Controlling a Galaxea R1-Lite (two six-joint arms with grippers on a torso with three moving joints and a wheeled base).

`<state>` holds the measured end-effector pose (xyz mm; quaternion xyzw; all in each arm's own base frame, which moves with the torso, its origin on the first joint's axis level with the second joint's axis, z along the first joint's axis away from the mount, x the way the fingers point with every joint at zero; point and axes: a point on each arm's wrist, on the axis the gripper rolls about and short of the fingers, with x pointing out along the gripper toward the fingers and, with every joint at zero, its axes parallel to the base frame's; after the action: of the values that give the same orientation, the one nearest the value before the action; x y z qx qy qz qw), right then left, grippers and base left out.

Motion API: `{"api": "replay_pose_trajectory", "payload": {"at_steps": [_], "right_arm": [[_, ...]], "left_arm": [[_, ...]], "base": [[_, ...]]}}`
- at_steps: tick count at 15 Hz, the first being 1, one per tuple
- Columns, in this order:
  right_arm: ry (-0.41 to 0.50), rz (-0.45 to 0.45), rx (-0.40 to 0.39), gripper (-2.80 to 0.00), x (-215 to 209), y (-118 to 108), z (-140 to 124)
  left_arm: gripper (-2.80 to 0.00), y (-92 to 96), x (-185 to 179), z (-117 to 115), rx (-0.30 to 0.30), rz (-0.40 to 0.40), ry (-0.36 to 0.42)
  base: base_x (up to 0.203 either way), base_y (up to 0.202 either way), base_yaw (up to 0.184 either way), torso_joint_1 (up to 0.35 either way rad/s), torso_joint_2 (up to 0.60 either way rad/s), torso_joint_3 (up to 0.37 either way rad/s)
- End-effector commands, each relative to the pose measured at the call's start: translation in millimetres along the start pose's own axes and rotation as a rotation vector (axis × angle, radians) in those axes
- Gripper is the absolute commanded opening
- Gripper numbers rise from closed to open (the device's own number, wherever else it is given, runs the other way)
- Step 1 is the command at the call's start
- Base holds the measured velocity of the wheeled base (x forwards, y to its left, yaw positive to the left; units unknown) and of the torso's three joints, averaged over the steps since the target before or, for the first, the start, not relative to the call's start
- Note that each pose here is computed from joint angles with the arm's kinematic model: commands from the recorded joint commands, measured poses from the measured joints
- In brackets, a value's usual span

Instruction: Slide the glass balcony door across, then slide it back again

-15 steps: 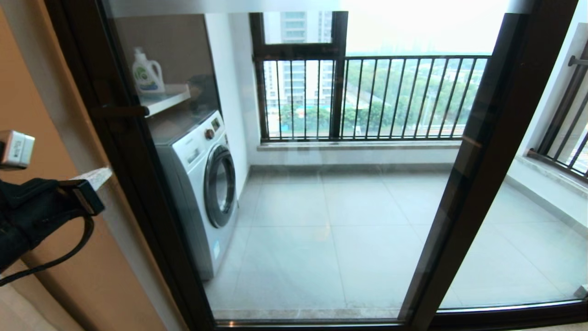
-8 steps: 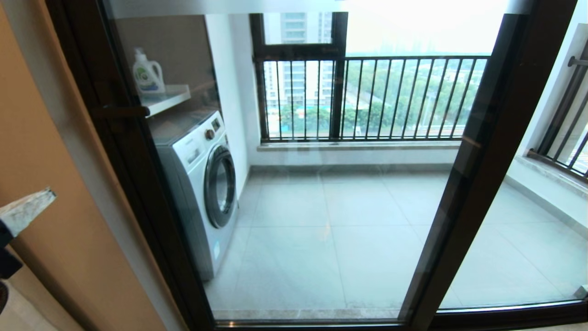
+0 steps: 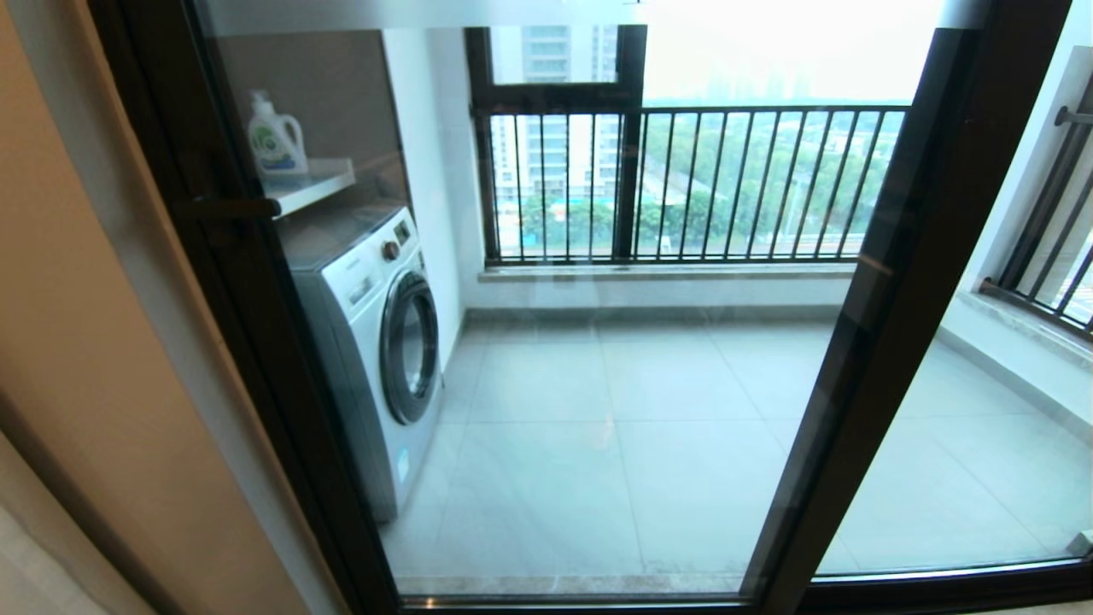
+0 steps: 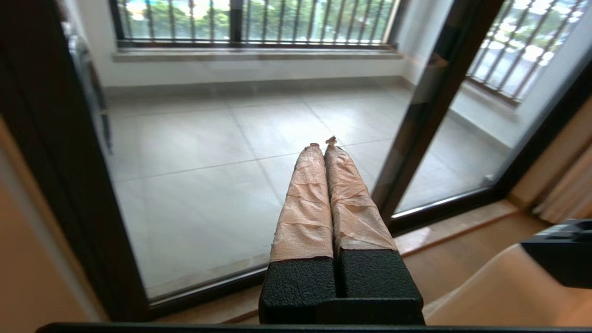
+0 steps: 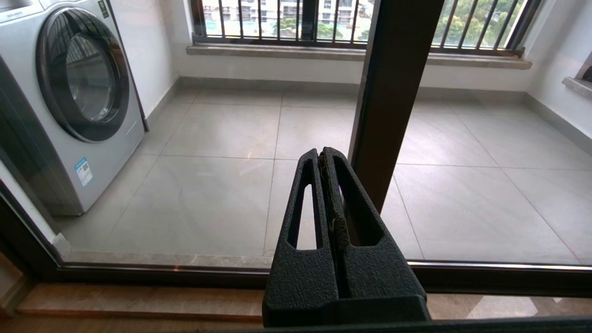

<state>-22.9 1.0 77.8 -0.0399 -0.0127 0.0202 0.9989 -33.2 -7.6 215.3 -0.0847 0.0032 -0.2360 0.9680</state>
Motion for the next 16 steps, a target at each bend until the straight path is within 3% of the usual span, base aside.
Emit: {"api": "replay_pose_trajectory", "payload": {"at_steps": [1,4,5,6,8,11,14,16], "right_arm": [[0.013,0.003,0.000,-2.80,0.9,0.2,-3.3],[0.013,0.002,0.000,-2.80,1.0,0.2,-3.3],[0.012,0.002,0.000,-2.80,0.9,0.2,-3.0],[0.013,0.003,-0.001,-2.80,0.9,0.2,-3.3],[0.013,0.002,0.000,-2.80,0.9,0.2,-3.3],[0.011,0.002,0.000,-2.80,0.8,0.2,-2.9],[0.013,0.003,0.000,-2.80,1.0,0.2,-3.3],[0.012,0.001,0.000,-2.80,0.9,0.2,-3.2]], "left_arm": [[-2.80,0.2,-7.9,-3.8,0.040,0.069,-0.034],[-2.80,2.7,-11.3,-2.9,0.047,0.273,-0.081],[-2.80,-1.3,-15.2,-1.3,0.060,0.306,-0.114],[-2.80,-5.9,-18.9,-0.8,0.087,0.322,-0.141],[-2.80,-13.7,-31.3,-8.8,0.155,0.235,-0.167],[-2.80,-3.0,-27.0,-55.6,0.199,0.189,-0.038],[-2.80,22.9,-6.9,-119.2,0.268,0.326,0.115],[-2.80,32.2,2.0,-133.7,0.309,0.395,0.027]], "base": [[0.000,0.000,0.000,0.000,0.00,0.000],[0.000,0.000,0.000,0.000,0.00,0.000],[0.000,0.000,0.000,0.000,0.00,0.000],[0.000,0.000,0.000,0.000,0.00,0.000],[0.000,0.000,0.000,0.000,0.00,0.000],[0.000,0.000,0.000,0.000,0.00,0.000],[0.000,0.000,0.000,0.000,0.00,0.000],[0.000,0.000,0.000,0.000,0.00,0.000]]}}
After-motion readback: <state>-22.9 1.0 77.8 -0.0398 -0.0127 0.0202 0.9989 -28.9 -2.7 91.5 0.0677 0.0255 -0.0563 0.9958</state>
